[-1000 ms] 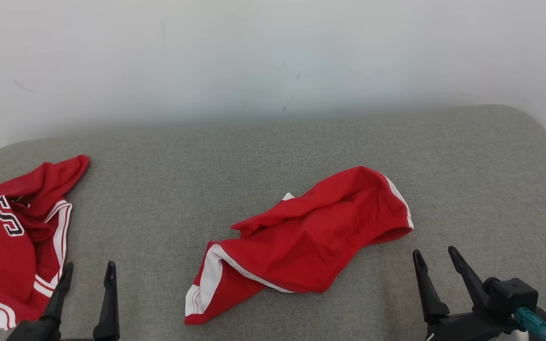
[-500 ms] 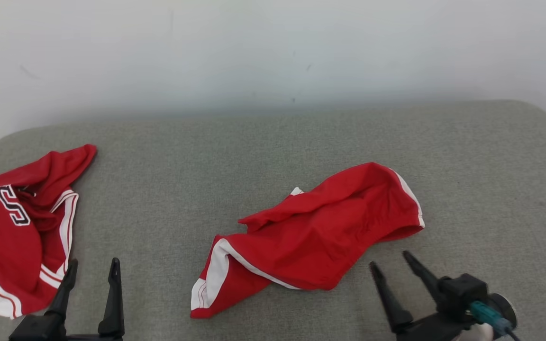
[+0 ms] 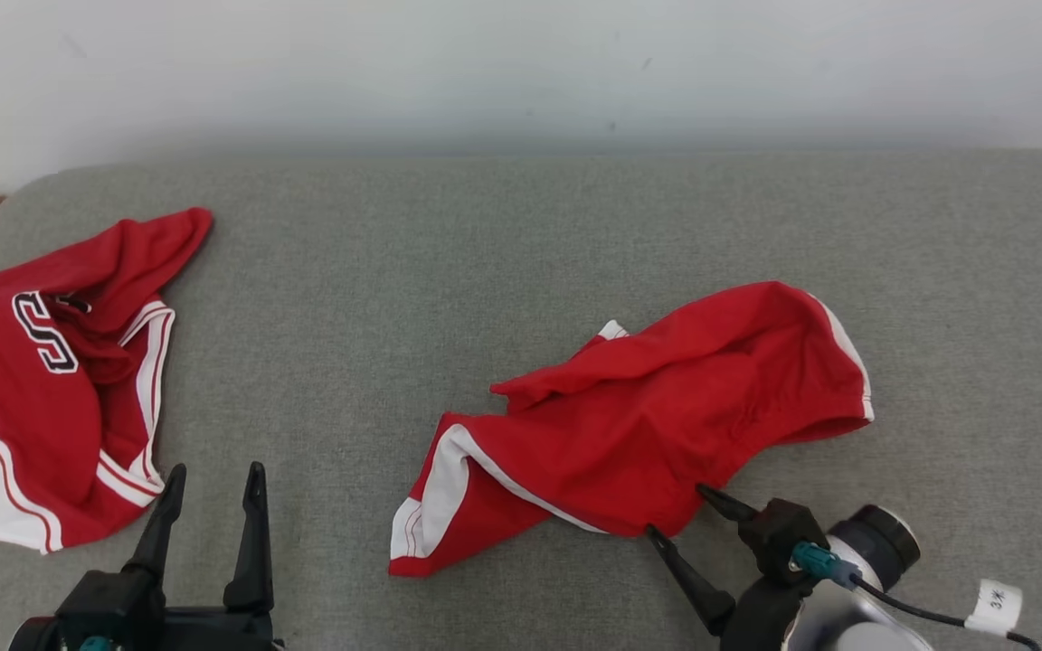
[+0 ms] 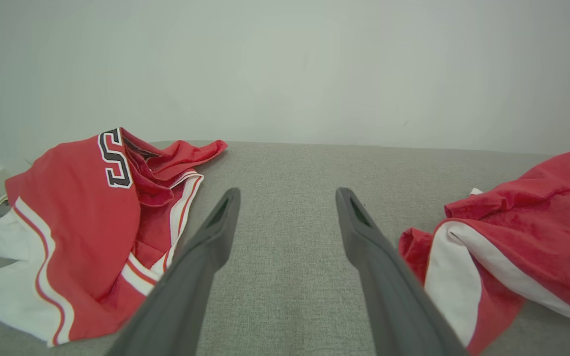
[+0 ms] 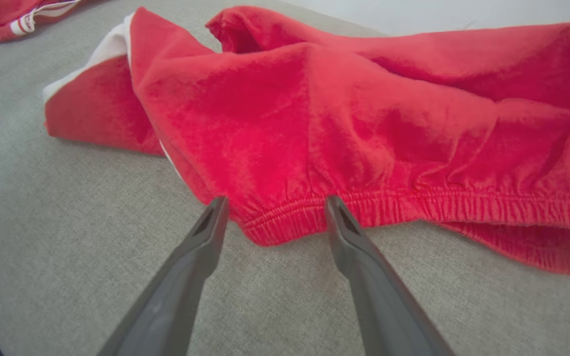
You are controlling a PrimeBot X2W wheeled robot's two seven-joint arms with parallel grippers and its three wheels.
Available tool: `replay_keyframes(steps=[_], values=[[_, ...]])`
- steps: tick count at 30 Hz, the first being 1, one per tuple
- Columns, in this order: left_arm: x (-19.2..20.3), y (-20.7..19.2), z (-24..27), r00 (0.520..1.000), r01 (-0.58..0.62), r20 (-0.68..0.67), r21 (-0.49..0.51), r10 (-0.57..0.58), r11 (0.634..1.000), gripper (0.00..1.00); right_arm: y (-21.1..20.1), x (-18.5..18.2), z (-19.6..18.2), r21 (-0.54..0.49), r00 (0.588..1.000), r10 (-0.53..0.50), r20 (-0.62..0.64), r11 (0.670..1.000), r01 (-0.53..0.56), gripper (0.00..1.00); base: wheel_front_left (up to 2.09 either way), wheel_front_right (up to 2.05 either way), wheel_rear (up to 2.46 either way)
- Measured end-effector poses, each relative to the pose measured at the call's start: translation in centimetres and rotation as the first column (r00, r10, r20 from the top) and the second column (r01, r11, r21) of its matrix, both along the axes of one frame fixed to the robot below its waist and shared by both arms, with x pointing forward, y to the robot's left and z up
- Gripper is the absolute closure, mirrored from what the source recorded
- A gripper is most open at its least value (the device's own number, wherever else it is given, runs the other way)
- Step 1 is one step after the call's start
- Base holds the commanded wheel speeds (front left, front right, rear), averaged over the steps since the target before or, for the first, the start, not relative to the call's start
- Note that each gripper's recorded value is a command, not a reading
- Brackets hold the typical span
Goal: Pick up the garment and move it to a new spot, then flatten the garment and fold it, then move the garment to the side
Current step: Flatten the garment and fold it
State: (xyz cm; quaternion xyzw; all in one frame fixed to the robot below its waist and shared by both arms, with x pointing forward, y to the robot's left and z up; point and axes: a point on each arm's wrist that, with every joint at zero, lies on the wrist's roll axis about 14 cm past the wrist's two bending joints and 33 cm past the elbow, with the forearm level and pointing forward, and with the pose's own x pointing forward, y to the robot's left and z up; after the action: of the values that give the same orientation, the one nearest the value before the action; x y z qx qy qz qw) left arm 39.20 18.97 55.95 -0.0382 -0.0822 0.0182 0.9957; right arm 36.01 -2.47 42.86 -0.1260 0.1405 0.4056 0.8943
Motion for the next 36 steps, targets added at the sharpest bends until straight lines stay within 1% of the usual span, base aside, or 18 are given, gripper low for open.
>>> replay_keyframes(steps=[5, 6, 7, 12, 19, 24, 30, 33, 36], values=[[0.4, 0.2, -1.0, 1.0, -0.009, -0.022, -0.007, 0.009, 1.0, 0.0, 0.4, 0.8, -2.0, -0.071, 0.999, 0.044, -0.024, 0.996, -0.046, 0.0, 0.0, 0.0, 0.0], [0.5, 0.2, -1.1, 1.0, -0.011, -0.023, -0.008, 0.01, 1.0, 0.0, 0.4, 0.9, -2.3, -0.077, 0.998, 0.047, -0.035, 0.996, -0.049, 0.54, 0.0, 0.0, 0.0], [0.6, 0.2, -1.2, 1.0, -0.01, -0.024, -0.011, 0.009, 1.0, 0.0, 0.5, 1.0, -2.5, -0.075, 0.998, 0.047, -0.045, 0.996, -0.05, 1.0, 0.0, 0.0, 0.0], [1.1, 0.1, -1.5, 1.0, -0.01, -0.026, -0.008, 0.009, 1.0, 0.0, 0.4, 1.2, -2.5, -0.056, 0.996, 0.046, -0.076, 0.997, -0.05, 1.0, 0.0, 0.0, 0.0], [2.0, -0.7, -1.5, 1.0, 0.01, -0.02, -0.01, -0.01, 1.0, 0.0, -1.9, 1.4, -0.9, -0.062, 0.994, 0.009, -0.109, 0.998, -0.016, 1.0, 0.0, 0.0, 0.0], [2.8, -1.7, -1.5, 0.999, 0.041, -0.013, -0.004, -0.041, 0.999, 0.0, -4.8, 1.1, 0.8, -0.067, 0.985, -0.065, -0.159, 0.996, 0.055, 1.0, 0.0, 0.0, 0.0], [3.7, -3.1, -1.6, 0.997, 0.079, -0.009, -0.001, -0.079, 0.997, 0.0, -8.7, 0.6, 1.8, -0.129, 0.969, -0.162, -0.187, 0.982, 0.139, 1.0, 0.0, 0.0, 0.0], [4.1, -3.7, -1.9, 0.995, 0.095, -0.016, -0.003, -0.095, 0.995, 0.0, -9.9, 0.6, 1.9, -0.148, 0.962, -0.193, -0.194, 0.975, 0.166, 1.0, 0.0, 0.0, 0.0], [4.7, -4.1, -2.2, 0.994, 0.108, -0.021, -0.002, -0.108, 0.994, 0.0, -10.1, 0.6, 1.2, -0.154, 0.956, -0.203, -0.213, 0.973, 0.173, 1.0, 0.0, 0.0, 0.0]])
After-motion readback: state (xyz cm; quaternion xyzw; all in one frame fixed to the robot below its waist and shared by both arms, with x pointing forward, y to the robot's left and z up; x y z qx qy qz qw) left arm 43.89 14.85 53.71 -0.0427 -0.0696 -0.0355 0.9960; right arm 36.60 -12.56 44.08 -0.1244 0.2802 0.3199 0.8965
